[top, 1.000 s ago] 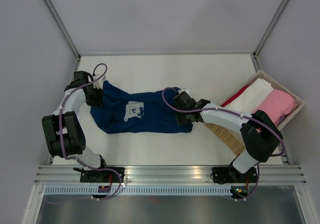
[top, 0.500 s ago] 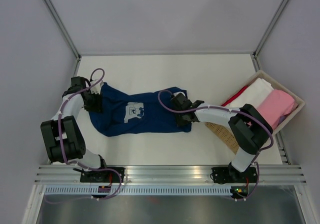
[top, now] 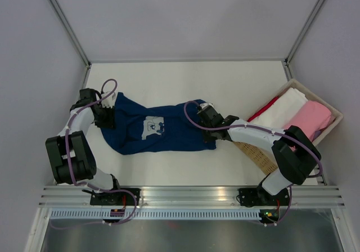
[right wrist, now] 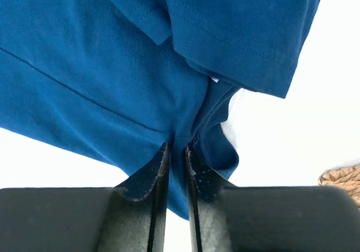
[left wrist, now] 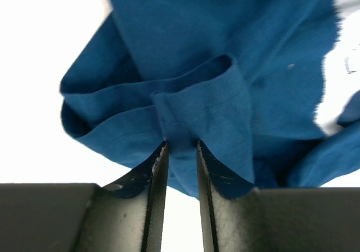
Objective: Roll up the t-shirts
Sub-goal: Flatten the tshirt
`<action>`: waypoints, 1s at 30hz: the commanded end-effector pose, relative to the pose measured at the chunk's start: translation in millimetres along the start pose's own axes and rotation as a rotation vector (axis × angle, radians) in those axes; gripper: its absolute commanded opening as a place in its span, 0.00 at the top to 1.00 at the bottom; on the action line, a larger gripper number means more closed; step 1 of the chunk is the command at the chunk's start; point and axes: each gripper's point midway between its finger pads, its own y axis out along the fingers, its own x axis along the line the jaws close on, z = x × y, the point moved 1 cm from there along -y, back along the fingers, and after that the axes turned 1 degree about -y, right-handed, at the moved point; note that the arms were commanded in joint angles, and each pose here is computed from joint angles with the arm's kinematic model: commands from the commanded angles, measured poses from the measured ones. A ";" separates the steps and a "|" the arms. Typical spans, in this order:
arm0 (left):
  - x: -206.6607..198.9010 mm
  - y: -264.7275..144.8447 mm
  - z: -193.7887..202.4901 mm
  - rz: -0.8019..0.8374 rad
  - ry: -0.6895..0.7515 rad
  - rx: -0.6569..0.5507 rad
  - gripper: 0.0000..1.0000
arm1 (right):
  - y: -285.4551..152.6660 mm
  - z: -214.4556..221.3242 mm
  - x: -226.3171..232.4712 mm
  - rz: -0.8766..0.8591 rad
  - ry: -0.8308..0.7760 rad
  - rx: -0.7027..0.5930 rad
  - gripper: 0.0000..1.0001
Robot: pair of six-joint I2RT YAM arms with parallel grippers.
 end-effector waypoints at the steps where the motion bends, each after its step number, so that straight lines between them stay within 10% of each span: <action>1: -10.5 -5.9 -20.7 0.066 -0.022 -0.083 0.71 | -5.4 0.1 -0.7 -0.009 0.006 -0.017 0.78; 7: -7.7 0.8 -18.2 0.061 -0.035 -0.053 0.97 | -2.8 3.9 -3.7 0.008 -0.002 0.000 0.99; 13: -2.8 -20.1 -32.4 0.009 -0.007 -0.120 0.98 | -25.0 -16.9 -5.0 0.016 -0.002 -0.076 1.00; 20: 40.0 -116.7 -79.8 -0.325 0.030 -0.270 0.98 | -99.8 -81.3 -7.0 0.035 0.016 -0.277 1.00; 30: 86.4 -257.0 -49.4 -0.671 0.067 -0.327 0.98 | -245.5 -87.8 -19.6 -0.131 0.129 -0.577 1.00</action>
